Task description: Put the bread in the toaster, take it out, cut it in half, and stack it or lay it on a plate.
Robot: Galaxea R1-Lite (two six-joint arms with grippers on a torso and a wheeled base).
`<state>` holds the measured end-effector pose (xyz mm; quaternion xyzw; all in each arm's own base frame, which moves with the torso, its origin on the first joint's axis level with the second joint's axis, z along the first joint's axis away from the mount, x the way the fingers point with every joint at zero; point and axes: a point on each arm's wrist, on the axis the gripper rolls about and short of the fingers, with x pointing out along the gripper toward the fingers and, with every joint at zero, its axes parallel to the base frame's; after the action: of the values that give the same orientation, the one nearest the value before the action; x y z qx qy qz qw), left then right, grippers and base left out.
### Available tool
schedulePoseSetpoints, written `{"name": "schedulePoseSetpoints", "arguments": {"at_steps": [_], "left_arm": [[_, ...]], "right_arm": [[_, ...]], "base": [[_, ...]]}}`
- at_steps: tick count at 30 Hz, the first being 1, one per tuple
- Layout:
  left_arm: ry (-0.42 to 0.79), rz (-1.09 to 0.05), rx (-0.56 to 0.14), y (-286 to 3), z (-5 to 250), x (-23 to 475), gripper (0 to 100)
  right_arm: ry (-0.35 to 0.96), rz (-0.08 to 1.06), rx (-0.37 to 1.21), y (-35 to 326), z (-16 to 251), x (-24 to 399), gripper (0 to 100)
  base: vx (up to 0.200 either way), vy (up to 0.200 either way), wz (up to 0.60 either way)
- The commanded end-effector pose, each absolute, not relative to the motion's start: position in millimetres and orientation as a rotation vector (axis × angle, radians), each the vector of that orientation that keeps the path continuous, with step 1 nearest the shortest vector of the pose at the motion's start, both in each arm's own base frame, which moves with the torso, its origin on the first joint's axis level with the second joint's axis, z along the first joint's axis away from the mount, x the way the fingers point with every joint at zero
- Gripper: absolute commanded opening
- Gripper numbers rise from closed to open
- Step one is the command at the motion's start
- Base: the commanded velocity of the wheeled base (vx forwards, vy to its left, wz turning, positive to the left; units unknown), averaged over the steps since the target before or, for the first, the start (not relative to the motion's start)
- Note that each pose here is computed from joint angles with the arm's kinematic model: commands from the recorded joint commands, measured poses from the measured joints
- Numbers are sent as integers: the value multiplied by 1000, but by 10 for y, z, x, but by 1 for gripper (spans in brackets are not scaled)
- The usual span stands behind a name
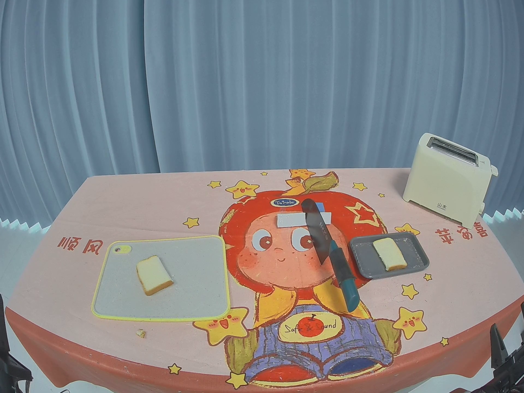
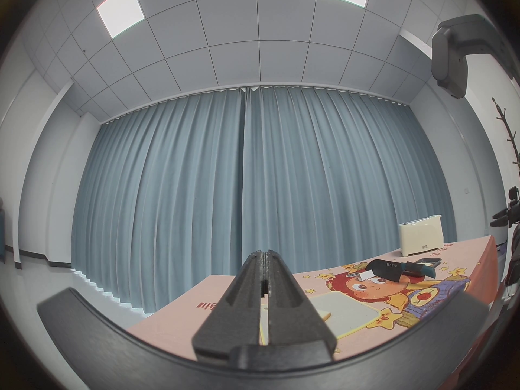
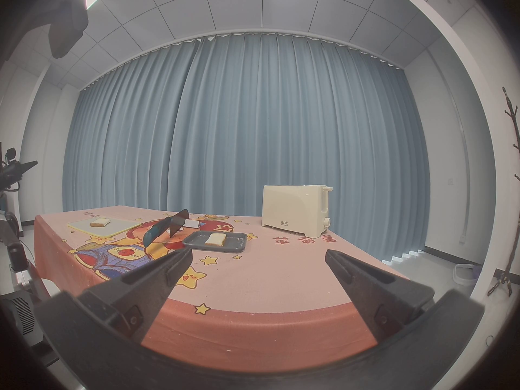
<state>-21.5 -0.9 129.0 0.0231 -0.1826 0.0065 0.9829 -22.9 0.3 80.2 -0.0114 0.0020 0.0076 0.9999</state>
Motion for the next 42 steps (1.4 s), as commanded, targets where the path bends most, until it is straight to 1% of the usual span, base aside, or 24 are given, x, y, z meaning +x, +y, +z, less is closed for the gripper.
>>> {"name": "schedulePoseSetpoints", "arguments": {"at_steps": [1,8,23,36,40,42], "left_arm": [[-328,8,43,-8,1250,-170,0],[-314,2,39,-7,1270,-150,0],[-212,-27,21,-9,1278,-27,0],[-168,-35,25,-9,1517,123,0],[-147,-39,17,-10,1542,164,0],[-127,-52,-12,-12,1530,179,0]], "right_arm": [[4,15,-23,3,753,-229,100],[4,15,-23,3,753,-229,100],[4,15,-23,3,753,-229,100],[4,15,-23,3,753,-229,100],[4,15,-23,3,753,-229,100],[4,15,-23,3,753,-229,100]], "base": [[0,0,0],[0,0,0],[0,0,0],[0,0,0],[0,0,0],[0,0,0]]}}
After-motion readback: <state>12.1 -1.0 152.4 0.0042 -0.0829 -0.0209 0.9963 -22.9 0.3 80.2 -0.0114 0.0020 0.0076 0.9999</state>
